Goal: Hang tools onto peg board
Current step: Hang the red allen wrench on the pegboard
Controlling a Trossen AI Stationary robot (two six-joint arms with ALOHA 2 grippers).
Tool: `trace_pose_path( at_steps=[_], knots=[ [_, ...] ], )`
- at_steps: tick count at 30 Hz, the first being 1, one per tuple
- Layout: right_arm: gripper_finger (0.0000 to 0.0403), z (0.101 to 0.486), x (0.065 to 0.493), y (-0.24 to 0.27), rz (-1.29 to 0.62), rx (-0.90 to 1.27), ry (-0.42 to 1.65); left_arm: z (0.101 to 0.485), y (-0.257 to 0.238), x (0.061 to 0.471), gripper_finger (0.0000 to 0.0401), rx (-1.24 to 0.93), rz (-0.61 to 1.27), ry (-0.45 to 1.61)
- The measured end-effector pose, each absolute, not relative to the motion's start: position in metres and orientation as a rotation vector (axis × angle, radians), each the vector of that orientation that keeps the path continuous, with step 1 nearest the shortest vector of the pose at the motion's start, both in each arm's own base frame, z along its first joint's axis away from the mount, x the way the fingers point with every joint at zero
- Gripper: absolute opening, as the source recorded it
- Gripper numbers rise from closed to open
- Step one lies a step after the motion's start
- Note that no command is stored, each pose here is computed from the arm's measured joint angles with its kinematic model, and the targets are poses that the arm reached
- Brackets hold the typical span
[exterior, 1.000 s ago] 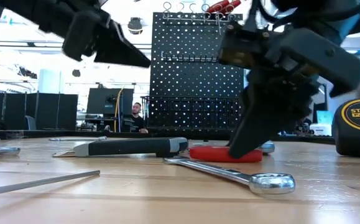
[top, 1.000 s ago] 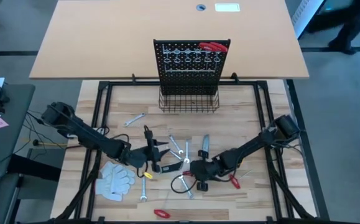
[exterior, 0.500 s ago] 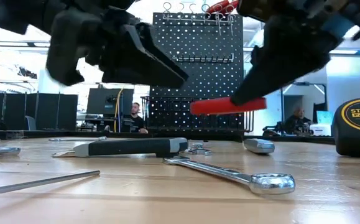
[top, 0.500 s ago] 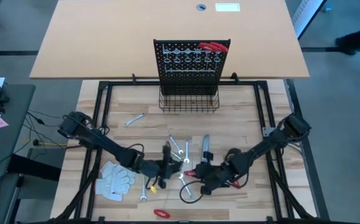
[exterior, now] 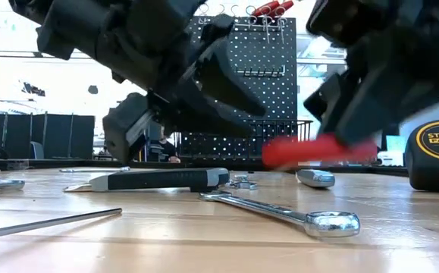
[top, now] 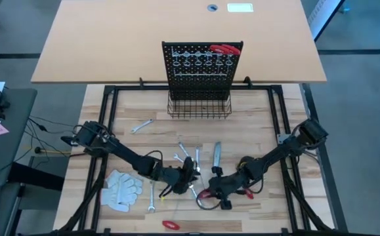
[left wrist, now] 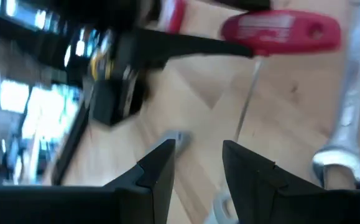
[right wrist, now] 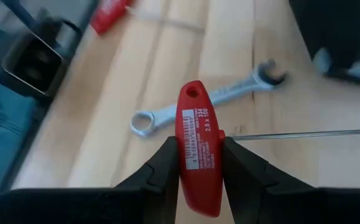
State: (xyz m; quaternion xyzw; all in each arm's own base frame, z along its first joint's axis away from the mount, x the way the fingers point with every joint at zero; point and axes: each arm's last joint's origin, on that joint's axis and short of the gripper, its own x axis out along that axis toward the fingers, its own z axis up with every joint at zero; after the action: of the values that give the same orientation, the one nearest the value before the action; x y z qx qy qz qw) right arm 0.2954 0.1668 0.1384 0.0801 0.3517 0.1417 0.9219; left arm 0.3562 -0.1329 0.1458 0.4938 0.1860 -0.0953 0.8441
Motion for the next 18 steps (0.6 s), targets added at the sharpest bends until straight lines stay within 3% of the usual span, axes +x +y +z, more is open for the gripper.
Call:
trace_pose_path(
  at_steps=[6, 11, 18],
  knots=[
    [0.0105, 0.16, 0.286, 0.165, 0.386, 0.206, 0.521, 0.143, -0.13, 0.358, 0.013, 1.104, -0.362, 0.345],
    [0.0105, 0.176, 0.282, 0.166, 0.438, 0.188, 0.349, 0.148, -0.131, 0.359, 0.013, 0.981, -0.309, 0.324],
    [0.009, 0.176, 0.284, 0.161, 0.372, 0.164, 0.328, 0.152, -0.135, 0.36, 0.0115, 0.774, -0.248, 0.299]
  ],
)
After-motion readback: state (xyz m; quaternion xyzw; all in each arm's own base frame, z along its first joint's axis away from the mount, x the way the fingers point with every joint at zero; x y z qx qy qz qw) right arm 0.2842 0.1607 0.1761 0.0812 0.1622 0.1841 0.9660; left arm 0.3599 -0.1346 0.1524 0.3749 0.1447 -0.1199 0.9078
